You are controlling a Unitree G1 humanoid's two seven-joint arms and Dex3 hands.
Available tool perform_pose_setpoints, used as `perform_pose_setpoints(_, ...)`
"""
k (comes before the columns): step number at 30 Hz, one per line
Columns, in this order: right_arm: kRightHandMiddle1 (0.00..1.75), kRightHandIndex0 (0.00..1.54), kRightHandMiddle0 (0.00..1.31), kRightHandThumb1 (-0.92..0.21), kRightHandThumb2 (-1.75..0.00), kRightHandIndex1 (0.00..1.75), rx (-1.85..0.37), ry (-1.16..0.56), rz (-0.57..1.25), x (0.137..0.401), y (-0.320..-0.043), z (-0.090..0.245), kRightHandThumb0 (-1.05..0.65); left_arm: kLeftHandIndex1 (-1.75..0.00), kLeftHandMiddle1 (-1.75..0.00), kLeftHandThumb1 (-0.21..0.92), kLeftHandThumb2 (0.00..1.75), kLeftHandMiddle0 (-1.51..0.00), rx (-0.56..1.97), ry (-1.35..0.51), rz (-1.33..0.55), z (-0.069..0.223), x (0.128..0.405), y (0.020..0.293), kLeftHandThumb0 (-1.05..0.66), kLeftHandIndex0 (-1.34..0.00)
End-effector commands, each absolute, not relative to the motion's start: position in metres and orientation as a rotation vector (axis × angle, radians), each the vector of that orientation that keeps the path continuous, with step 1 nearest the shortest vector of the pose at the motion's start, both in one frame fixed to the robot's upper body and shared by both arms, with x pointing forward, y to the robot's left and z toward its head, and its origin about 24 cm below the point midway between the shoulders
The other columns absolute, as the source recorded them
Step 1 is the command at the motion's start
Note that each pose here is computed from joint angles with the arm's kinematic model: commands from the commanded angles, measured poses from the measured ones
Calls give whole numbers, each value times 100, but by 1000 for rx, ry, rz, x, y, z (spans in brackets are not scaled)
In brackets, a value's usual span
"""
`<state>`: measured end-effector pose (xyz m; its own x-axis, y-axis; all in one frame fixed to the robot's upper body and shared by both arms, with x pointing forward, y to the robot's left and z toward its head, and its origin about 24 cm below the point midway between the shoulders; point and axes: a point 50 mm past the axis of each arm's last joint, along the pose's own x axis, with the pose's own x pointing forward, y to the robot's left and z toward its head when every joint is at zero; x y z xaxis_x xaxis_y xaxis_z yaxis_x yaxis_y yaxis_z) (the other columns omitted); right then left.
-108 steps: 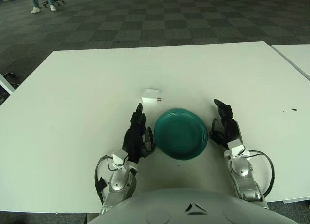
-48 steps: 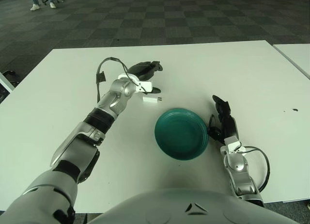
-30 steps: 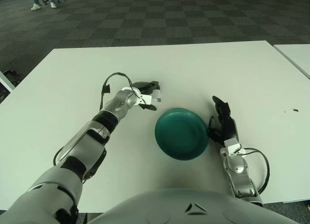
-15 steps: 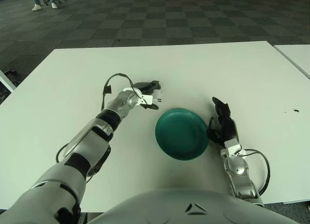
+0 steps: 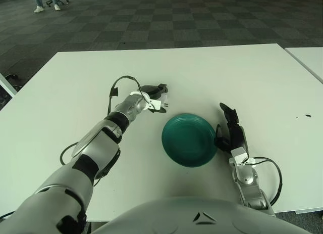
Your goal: Put the charger into the plate.
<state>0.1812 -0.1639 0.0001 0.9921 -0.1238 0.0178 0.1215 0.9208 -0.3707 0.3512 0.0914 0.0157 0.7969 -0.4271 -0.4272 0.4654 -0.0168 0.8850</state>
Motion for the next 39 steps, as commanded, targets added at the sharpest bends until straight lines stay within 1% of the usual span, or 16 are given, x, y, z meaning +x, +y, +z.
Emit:
perform_pose_setpoints(1, 60, 17, 0, -92, -104, 0, -419, 128, -122, 166, -171, -19, -86, -95, -10, 92, 31, -44, 1478, 158, -753, -9, 339, 105, -97, -12)
perform_pose_setpoints(3, 60, 17, 0, -92, -104, 0, -417, 131, -118, 166, -171, -19, -85, -103, -29, 92, 29, -39, 1476, 157, -753, -9, 339, 105, -95, -13)
perform_pose_setpoints(4, 59, 16, 0, -92, -104, 0, -408, 133, -117, 165, -171, -19, -85, -110, -45, 92, 27, -34, 1479, 156, -754, -10, 338, 105, -93, -13)
perform_pose_setpoints(6, 57, 15, 0, -92, -104, 0, -395, 134, -116, 165, -171, -19, -87, -132, -83, 92, 21, -33, 1488, 153, -755, -10, 338, 105, -82, -15)
perform_pose_setpoints(8, 55, 15, 0, -92, -104, 0, -388, 133, -117, 165, -171, -19, -88, -147, -104, 92, 17, -33, 1505, 148, -754, -11, 338, 106, -74, -17)
perform_pose_setpoints(9, 55, 15, 0, -92, -104, 0, -387, 133, -118, 165, -171, -19, -88, -148, -112, 90, 22, -32, 1514, 146, -753, -11, 338, 106, -67, -23)
perform_pose_setpoints(10, 54, 15, 0, -92, -104, 0, -386, 133, -120, 165, -171, -19, -88, -150, -123, 86, 34, -31, 1523, 143, -751, -11, 338, 106, -57, -32)
perform_pose_setpoints(12, 53, 15, 0, -92, -104, 0, -387, 131, -121, 165, -172, -19, -88, -153, -144, 78, 50, -29, 1538, 141, -744, -12, 338, 108, -48, -40)
perform_pose_setpoints(13, 53, 15, 0, -92, -104, 0, -388, 130, -122, 165, -172, -19, -88, -155, -155, 65, 73, -34, 1544, 142, -739, -12, 338, 109, -31, -44)
perform_pose_setpoints(14, 53, 15, 0, -92, -103, 0, -390, 129, -124, 165, -172, -19, -88, -157, -162, 56, 89, -38, 1546, 147, -726, -13, 338, 112, -20, -46)
perform_pose_setpoints(16, 54, 15, 0, -92, -103, 0, -391, 126, -126, 165, -173, -19, -88, -165, -167, 44, 110, -45, 1545, 155, -702, -15, 338, 115, -10, -48)
perform_pose_setpoints(18, 55, 16, 0, -92, -103, 0, -392, 126, -127, 165, -173, -19, -87, -170, -167, 36, 121, -51, 1543, 159, -687, -16, 337, 116, -5, -49)
perform_pose_setpoints(23, 58, 16, 0, -92, -102, 1, -388, 126, -131, 166, -175, -19, -88, -174, -160, 26, 133, -65, 1484, 156, -592, -18, 337, 117, -1, -50)
perform_pose_setpoints(29, 60, 17, 0, -92, -101, 1, -357, 131, -135, 167, -175, -18, -89, -175, -156, 21, 138, -74, 1430, 136, -527, -18, 336, 117, 0, -50)
perform_pose_setpoints(38, 57, 18, 0, -92, -98, 1, -305, 125, -143, 170, -177, -18, -91, -175, -158, 20, 140, -75, 1413, 110, -505, -18, 335, 119, 0, -49)
perform_pose_setpoints(39, 57, 18, 0, -92, -98, 1, -308, 124, -143, 170, -177, -18, -91, -175, -161, 23, 138, -72, 1408, 107, -502, -18, 335, 119, 9, -54)
